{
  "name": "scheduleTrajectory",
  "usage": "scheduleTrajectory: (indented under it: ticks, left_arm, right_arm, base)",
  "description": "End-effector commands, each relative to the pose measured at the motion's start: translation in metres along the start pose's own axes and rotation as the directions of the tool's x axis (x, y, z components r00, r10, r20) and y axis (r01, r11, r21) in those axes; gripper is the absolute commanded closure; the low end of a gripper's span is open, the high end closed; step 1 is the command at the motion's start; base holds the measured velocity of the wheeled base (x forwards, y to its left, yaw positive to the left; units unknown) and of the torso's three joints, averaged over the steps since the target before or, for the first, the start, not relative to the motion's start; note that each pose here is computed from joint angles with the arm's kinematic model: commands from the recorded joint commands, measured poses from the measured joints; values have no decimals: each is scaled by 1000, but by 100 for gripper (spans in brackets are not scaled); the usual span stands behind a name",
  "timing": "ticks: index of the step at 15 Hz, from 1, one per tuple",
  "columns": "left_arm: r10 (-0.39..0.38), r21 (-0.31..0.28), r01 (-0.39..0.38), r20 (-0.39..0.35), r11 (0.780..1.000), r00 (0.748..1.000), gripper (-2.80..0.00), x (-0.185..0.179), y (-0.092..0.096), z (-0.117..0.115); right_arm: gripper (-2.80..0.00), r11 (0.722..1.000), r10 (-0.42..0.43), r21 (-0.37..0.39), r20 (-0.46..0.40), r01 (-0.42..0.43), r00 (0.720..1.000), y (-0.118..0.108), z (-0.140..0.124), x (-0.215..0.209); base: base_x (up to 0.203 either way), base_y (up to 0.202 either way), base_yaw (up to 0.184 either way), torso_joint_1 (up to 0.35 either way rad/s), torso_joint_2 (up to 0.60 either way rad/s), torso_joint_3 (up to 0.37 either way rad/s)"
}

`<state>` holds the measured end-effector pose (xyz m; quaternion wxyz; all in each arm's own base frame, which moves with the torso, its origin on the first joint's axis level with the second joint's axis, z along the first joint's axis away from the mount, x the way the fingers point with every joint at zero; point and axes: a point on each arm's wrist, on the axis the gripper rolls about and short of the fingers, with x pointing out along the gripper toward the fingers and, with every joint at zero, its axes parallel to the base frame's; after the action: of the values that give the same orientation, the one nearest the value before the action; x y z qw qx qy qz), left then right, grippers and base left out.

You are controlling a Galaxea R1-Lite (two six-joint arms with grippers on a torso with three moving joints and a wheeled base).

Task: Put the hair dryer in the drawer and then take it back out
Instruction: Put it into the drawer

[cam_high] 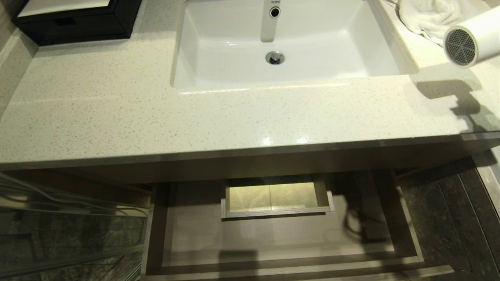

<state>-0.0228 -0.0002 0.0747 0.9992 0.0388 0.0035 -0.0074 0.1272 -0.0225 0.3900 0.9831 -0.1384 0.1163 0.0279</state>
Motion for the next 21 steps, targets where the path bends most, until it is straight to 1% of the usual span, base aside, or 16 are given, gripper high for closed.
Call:
scheduleTrajectory:
  ticks: [1, 9, 13, 16, 21]
  left_arm:
    - [0, 1, 0, -2, 1000, 1000, 0, 0, 0, 0]
    - [0, 1, 0, -2, 1000, 1000, 0, 0, 0, 0]
    - [-1, 1, 1, -1, 1000, 1000, 0, 0, 0, 0]
    - [-1, 1, 1, -1, 1000, 1000, 0, 0, 0, 0]
    - [-1, 1, 1, -2, 1000, 1000, 0, 0, 0, 0]
  right_arm:
    - [0, 1000, -10, -10, 32, 10, 999, 4, 1, -17]
    - [0, 999, -32, -21, 92, 34, 995, 15, -7, -51]
    - [0, 999, -35, -19, 100, 37, 994, 21, -14, -63]
    - [0, 999, -39, -24, 116, 42, 993, 24, -20, -70]
    - [0, 998, -46, -24, 132, 50, 990, 28, -26, -78]
  base:
    - [0, 0, 0, 0, 0, 0]
    - [0, 0, 0, 0, 0, 0]
    - [0, 0, 0, -4, 10, -4]
    - [0, 0, 0, -252, 165, -98]
    - [0, 0, 0, -361, 179, -164]
